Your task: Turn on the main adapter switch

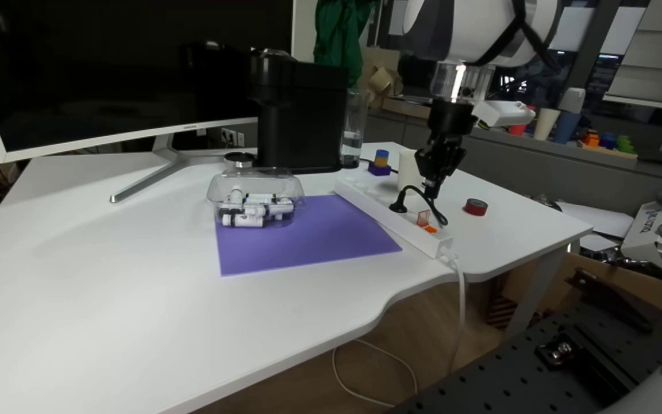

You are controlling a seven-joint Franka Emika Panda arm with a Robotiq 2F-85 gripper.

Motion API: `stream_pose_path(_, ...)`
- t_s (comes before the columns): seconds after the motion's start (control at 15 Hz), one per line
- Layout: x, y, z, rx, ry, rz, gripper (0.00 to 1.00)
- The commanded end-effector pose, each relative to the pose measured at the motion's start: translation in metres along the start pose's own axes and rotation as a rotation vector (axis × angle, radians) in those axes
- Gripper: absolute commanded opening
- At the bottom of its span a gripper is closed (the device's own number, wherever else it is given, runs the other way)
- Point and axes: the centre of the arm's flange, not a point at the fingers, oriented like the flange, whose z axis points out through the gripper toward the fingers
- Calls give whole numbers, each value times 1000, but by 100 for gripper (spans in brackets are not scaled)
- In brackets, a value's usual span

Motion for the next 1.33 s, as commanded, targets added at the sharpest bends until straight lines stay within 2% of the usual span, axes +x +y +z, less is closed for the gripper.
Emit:
stream_pose_path(0.0,2,1,6,9,-15,0,0)
stream_pose_path(0.67,-16,-9,20,17,-44,58,0)
stream_pose_path(1.0,-15,1,34,17,-61,105,0)
stream_pose_path(1.27,-14,9,41,16,-63,97,0)
